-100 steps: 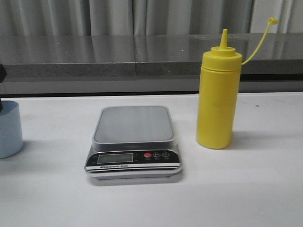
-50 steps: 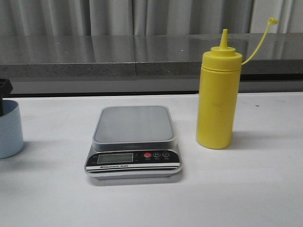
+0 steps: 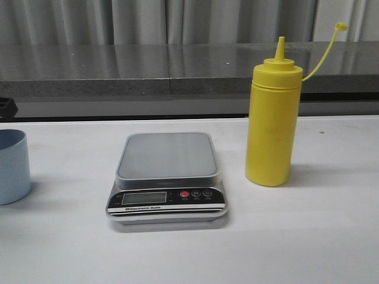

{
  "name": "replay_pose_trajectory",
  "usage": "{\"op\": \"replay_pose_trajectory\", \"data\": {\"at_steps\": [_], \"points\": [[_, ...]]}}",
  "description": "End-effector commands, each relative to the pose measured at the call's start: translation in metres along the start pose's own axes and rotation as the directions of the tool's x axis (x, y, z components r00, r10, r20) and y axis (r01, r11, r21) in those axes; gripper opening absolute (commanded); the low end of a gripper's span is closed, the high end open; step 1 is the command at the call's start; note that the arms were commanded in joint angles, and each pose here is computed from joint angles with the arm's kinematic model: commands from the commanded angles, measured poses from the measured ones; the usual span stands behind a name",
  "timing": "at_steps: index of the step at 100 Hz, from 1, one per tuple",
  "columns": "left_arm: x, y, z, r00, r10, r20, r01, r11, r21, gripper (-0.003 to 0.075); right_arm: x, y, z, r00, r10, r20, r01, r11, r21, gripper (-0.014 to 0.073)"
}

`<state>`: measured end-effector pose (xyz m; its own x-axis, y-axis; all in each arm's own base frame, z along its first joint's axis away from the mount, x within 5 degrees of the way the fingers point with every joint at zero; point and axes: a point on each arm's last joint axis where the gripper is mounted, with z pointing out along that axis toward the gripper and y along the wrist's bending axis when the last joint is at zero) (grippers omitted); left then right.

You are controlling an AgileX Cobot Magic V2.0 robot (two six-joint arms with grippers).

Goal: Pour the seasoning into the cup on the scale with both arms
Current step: 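Grasp the light blue cup with the left gripper and lift it, then carry the cup over the scale and lower it onto the platform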

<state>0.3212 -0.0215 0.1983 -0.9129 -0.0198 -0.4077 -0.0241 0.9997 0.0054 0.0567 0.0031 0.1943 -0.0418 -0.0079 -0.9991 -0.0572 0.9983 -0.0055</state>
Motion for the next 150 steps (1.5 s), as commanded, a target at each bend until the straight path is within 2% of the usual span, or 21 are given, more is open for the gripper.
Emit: {"op": "replay_pose_trajectory", "data": {"at_steps": [1,33,59,73,92,118,132,150], "points": [[-0.014,0.0,-0.021,0.995,-0.022,0.101,0.02,1.0,0.015,-0.002,-0.016,0.0,-0.003,0.992,-0.006,0.126,0.005,1.0,0.004,-0.0066],[-0.039,-0.01,-0.075,0.989,-0.069,0.128,0.059,0.995,0.076,-0.002,-0.016,0.0,-0.003,0.992,-0.006,0.126,0.005,1.0,0.004,-0.0066],[-0.058,-0.053,-0.116,0.986,0.014,0.166,-0.05,0.975,0.218,-0.002,-0.016,0.0,-0.003,0.992,-0.006,0.126,0.005,1.0,0.004,-0.0066],[-0.063,-0.079,-0.126,0.977,0.066,0.205,-0.118,0.959,0.257,-0.002,-0.016,0.0,-0.003,0.992,-0.006,0.126,0.005,1.0,0.004,-0.0066],[-0.067,-0.119,-0.118,0.968,0.145,0.206,-0.203,0.934,0.294,-0.002,-0.016,0.0,-0.003,0.992,-0.006,0.126,0.005,1.0,0.004,-0.0066],[-0.074,-0.169,-0.087,0.957,0.23,0.177,-0.278,0.904,0.325,-0.002,-0.016,0.0,-0.003,0.992,-0.006,0.126,0.005,1.0,0.004,-0.0066],[-0.077,-0.187,-0.073,0.952,0.257,0.164,-0.299,0.895,0.331,-0.002,-0.016,0.0,-0.003,0.992,-0.006,0.126,0.005,1.0,0.004,-0.0066],[-0.076,-0.195,-0.06,0.947,0.288,0.144,-0.32,0.892,0.319,-0.002,-0.016,0.0,-0.003,0.992,-0.006,0.126,0.005,1.0,0.004,-0.0066]]}}
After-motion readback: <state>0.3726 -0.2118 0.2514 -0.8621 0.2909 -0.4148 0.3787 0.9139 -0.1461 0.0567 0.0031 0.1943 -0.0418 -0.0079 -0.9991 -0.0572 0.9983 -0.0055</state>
